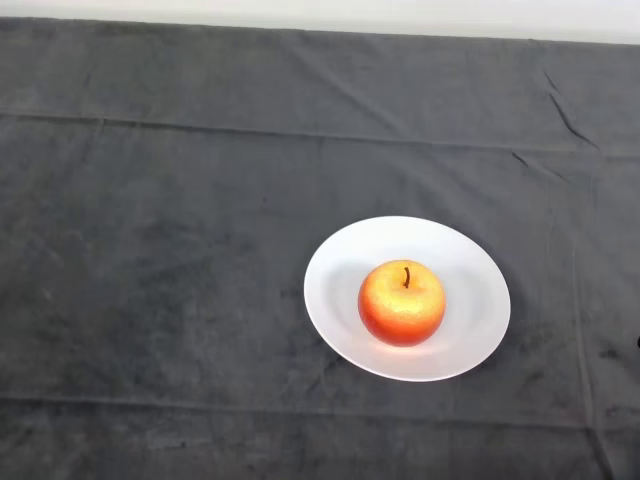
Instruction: Move the apple to the plate
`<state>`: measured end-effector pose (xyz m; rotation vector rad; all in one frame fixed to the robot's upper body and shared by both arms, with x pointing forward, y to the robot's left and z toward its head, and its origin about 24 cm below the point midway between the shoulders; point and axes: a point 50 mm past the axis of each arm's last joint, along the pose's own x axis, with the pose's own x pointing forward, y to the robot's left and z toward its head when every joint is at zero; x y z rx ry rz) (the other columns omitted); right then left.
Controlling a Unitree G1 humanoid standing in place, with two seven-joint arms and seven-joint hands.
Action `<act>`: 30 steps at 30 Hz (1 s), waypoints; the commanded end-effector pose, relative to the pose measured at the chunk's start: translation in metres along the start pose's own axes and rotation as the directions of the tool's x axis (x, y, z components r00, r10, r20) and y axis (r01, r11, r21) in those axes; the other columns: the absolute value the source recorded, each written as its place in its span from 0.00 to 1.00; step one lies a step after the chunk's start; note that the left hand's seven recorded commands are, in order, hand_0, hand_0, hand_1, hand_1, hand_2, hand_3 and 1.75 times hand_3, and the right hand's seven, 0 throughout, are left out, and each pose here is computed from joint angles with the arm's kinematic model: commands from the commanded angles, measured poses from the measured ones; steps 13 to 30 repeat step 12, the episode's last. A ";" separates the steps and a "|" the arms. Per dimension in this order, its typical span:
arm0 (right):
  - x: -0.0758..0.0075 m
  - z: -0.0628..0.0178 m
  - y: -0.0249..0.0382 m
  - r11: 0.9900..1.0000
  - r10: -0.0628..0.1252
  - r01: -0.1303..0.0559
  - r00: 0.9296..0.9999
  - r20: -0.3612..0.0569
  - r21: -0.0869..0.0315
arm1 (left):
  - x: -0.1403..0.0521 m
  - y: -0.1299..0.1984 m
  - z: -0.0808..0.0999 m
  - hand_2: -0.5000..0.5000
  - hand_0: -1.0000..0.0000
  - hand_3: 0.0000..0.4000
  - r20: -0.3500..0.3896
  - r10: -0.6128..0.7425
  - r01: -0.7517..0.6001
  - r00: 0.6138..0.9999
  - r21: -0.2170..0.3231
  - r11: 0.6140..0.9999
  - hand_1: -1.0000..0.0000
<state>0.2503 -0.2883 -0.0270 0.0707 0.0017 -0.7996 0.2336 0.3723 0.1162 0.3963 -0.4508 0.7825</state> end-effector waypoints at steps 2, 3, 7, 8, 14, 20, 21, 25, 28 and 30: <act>-0.0458 -0.0515 -0.0147 0.998 -0.032 0.017 0.964 -0.262 -0.058 | 0.005 -0.003 0.004 0.50 1.00 0.00 0.012 0.039 -0.038 0.999 -0.036 0.999 1.00; -0.0458 -0.0515 -0.0147 0.998 -0.032 0.017 0.964 -0.262 -0.058 | 0.005 -0.003 0.004 0.50 1.00 0.00 0.012 0.039 -0.038 0.999 -0.035 0.999 1.00; -0.0458 -0.0516 -0.0147 0.998 -0.032 0.017 0.964 -0.263 -0.058 | 0.005 -0.003 0.004 0.50 1.00 0.00 0.012 0.038 -0.037 0.999 -0.035 0.999 1.00; -0.0458 -0.0516 -0.0147 0.998 -0.032 0.017 0.964 -0.263 -0.058 | 0.005 -0.003 0.004 0.50 1.00 0.00 0.012 0.037 -0.037 0.999 -0.035 0.999 1.00; -0.0457 -0.0516 -0.0147 0.998 -0.032 0.017 0.964 -0.263 -0.058 | 0.005 -0.003 0.004 0.50 1.00 0.00 0.011 0.037 -0.036 0.999 -0.034 0.999 1.00; -0.0457 -0.0516 -0.0147 0.998 -0.032 0.017 0.964 -0.263 -0.058 | 0.005 -0.003 0.004 0.50 1.00 0.00 0.011 0.037 -0.036 0.999 -0.034 0.999 1.00; -0.0457 -0.0516 -0.0147 0.998 -0.032 0.017 0.964 -0.263 -0.058 | 0.005 -0.003 0.004 0.50 1.00 0.00 0.011 0.037 -0.036 0.999 -0.034 0.999 1.00; -0.0457 -0.0516 -0.0147 0.998 -0.032 0.017 0.964 -0.263 -0.058 | 0.005 -0.003 0.004 0.50 1.00 0.00 0.011 0.037 -0.036 0.999 -0.034 0.999 1.00; -0.0457 -0.0516 -0.0147 0.998 -0.032 0.017 0.964 -0.263 -0.058 | 0.005 -0.003 0.004 0.50 1.00 0.00 0.011 0.037 -0.036 0.999 -0.034 0.999 1.00; -0.0457 -0.0516 -0.0147 0.998 -0.032 0.017 0.964 -0.263 -0.058 | 0.005 -0.003 0.004 0.50 1.00 0.00 0.011 0.037 -0.036 0.999 -0.034 0.999 1.00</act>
